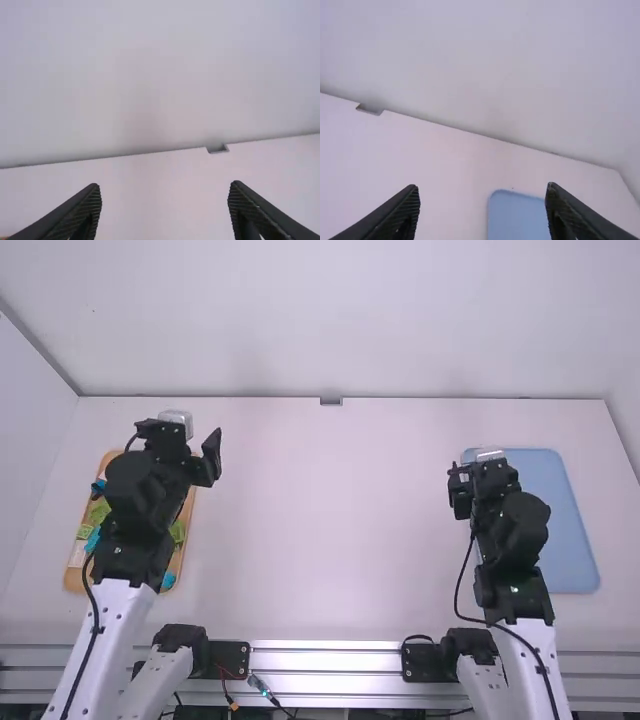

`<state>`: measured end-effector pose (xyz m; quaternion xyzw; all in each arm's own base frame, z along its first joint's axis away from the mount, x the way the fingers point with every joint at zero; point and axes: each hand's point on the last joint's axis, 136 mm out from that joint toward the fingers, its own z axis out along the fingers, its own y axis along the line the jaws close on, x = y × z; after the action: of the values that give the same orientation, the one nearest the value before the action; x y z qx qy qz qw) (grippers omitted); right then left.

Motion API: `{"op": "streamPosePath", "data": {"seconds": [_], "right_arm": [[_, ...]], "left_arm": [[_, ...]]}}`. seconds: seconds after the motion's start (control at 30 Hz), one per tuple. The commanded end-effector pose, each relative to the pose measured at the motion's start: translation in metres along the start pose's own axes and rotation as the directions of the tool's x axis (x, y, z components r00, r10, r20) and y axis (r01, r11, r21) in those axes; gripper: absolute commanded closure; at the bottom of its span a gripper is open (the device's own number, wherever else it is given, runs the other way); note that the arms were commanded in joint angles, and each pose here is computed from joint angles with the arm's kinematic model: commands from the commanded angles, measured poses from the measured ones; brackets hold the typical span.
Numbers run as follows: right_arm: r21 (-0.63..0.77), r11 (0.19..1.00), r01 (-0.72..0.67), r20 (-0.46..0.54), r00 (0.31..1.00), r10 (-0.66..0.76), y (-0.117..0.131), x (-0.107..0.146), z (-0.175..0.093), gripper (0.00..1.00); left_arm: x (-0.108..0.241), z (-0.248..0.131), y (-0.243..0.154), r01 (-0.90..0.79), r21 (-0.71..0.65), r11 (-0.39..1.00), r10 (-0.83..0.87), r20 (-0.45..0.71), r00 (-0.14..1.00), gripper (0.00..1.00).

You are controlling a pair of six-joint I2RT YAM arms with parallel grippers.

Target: Assemble lego blocks to make yellow taxi

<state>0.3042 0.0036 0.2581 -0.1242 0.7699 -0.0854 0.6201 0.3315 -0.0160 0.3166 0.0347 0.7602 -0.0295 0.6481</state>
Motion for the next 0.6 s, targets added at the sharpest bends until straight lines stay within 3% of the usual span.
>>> {"op": "streamPosePath", "data": {"seconds": [0.0, 0.27, 0.57], "right_arm": [[0.006, 0.994, -0.112, -0.006, 0.994, 0.112, 0.004, 0.016, -0.006, 0.39], [0.007, 0.955, -0.297, -0.004, 0.955, 0.297, 0.019, 0.062, -0.021, 0.58], [0.007, 0.955, -0.297, -0.004, 0.955, 0.297, 0.033, 0.108, -0.027, 0.77]], "left_arm": [[0.011, -0.012, 0.015, 0.014, -0.090, 0.996, -0.014, 0.007, 1.000, 0.38], [0.055, -0.036, 0.012, 0.014, -0.090, 0.996, -0.014, 0.007, 1.000, 0.57], [0.105, -0.052, 0.010, 0.014, -0.090, 0.996, -0.014, 0.007, 1.000, 0.77]]}}
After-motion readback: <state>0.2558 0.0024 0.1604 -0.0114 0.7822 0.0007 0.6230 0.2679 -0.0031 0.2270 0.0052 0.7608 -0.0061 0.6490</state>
